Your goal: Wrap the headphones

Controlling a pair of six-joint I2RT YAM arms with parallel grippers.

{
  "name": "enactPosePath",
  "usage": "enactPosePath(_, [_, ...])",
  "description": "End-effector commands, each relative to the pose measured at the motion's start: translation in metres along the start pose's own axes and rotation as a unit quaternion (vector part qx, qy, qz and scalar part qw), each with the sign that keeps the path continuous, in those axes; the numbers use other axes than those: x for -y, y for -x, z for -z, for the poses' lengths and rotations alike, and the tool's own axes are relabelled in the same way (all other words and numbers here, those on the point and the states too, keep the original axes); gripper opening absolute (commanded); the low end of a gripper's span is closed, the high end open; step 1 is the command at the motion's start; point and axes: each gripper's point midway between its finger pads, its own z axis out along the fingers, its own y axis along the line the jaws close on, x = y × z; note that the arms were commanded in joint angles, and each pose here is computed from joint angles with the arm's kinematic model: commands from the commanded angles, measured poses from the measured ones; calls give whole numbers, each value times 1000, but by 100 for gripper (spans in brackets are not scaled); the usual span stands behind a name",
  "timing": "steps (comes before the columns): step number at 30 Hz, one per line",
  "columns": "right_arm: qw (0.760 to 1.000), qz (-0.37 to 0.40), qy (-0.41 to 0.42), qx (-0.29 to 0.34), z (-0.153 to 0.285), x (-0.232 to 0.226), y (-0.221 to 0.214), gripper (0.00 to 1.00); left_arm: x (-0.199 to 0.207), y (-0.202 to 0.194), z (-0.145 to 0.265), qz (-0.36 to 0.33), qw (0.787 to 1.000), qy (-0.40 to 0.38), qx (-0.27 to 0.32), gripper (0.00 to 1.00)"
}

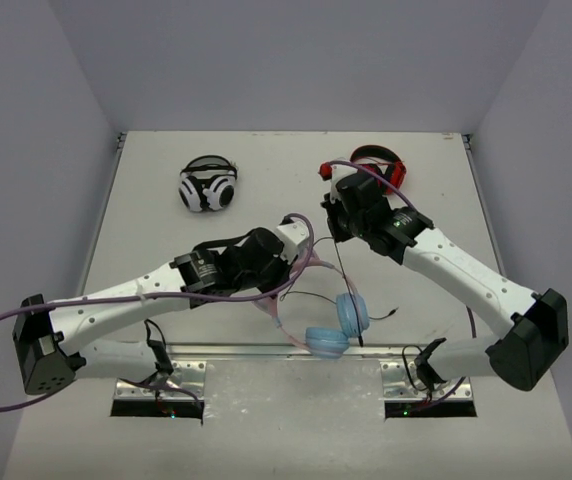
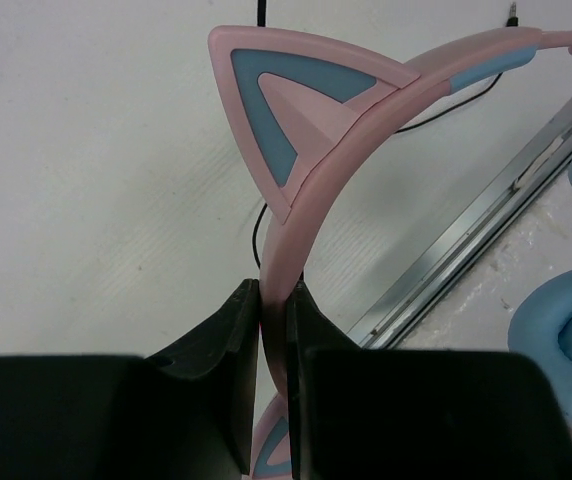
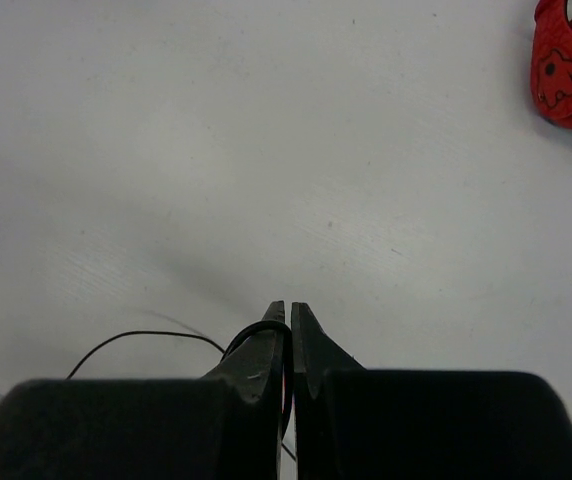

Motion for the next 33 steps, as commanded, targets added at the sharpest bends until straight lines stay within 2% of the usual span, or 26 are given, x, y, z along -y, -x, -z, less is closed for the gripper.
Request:
enactPosePath(1, [998, -24, -52, 26, 0, 12, 19, 1, 22, 63, 36, 13, 992, -42, 116, 0])
enactPosePath(9, [999, -24, -47, 9, -3, 5, 14, 1, 25, 79, 49, 21, 986, -56, 156, 0])
enactPosePath(17, [999, -25, -21, 12, -2, -6, 17, 1, 17, 77, 44, 32, 987, -32, 153, 0])
enactPosePath(20, [1000, -19, 16, 5, -10, -19, 4, 1, 17, 94, 61, 52, 977, -41, 203, 0])
enactPosePath(22, [999, -19, 43, 19, -12, -27, 2, 1, 19, 104, 78, 65, 968, -57, 236, 0])
enactPosePath(26, [980, -14, 168, 102, 2, -65, 10, 1, 27, 121, 111, 80, 947, -98, 294, 0])
enactPosePath(29, [955, -8, 251, 160, 24, -90, 23, 1, 30, 128, 124, 87, 938, -113, 315, 0])
enactPosePath(33, [931, -17, 300, 209, 44, -104, 40, 2, 32, 130, 130, 92, 934, -122, 322, 0])
